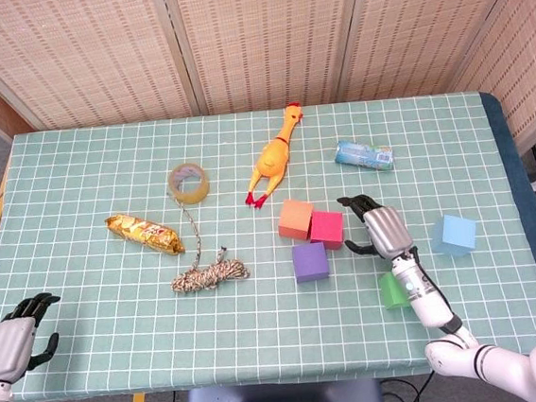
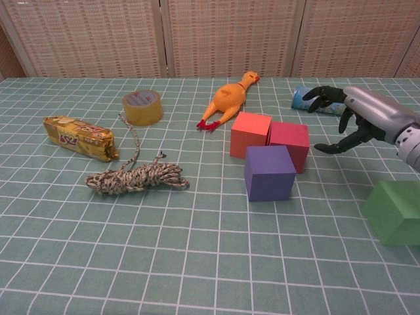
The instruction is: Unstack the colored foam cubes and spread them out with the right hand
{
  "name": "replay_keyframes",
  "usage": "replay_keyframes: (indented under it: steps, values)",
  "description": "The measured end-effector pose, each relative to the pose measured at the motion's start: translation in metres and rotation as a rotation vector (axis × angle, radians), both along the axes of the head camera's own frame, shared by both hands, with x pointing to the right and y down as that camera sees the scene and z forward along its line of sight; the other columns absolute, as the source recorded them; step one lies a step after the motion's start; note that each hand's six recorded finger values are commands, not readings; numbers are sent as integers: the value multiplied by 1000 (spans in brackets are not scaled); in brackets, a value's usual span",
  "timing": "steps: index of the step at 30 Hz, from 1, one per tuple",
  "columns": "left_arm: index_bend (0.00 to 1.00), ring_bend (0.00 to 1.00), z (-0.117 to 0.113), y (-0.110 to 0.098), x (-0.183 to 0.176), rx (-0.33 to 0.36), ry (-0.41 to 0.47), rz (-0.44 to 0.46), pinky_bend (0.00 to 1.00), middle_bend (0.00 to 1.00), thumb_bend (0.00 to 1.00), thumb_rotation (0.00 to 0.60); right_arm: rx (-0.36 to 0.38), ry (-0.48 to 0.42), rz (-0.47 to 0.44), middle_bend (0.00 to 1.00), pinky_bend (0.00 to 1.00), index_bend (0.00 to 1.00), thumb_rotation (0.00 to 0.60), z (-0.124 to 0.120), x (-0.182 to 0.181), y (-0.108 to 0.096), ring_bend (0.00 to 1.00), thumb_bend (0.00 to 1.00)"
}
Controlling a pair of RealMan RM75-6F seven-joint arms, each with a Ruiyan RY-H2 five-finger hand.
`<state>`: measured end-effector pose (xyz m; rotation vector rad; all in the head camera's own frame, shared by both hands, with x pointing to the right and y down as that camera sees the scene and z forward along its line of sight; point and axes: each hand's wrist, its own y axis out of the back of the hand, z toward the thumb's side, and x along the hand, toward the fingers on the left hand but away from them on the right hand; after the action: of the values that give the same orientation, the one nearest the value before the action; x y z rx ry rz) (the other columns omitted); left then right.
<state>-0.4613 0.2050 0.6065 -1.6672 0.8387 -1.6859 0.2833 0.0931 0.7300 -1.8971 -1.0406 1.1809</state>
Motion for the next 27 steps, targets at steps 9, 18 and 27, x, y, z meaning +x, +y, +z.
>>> replay_keyframes:
  steps: [9, 18, 27]
  values:
    - [213, 156, -1, 0, 0, 4, 1, 2, 358, 161, 461, 600, -140, 11, 7, 171, 279, 114, 600, 26, -12, 12, 105, 90]
    - [213, 156, -3, 0, 0, 9, 3, 4, 358, 162, 461, 600, -101, -20, 21, 298, 403, 307, 600, 35, -20, 8, 248, 91]
    - [213, 156, -1, 0, 0, 1, -1, 5, 358, 161, 459, 600, 7, -72, 26, 396, 533, 423, 600, 29, -23, 1, 374, 102]
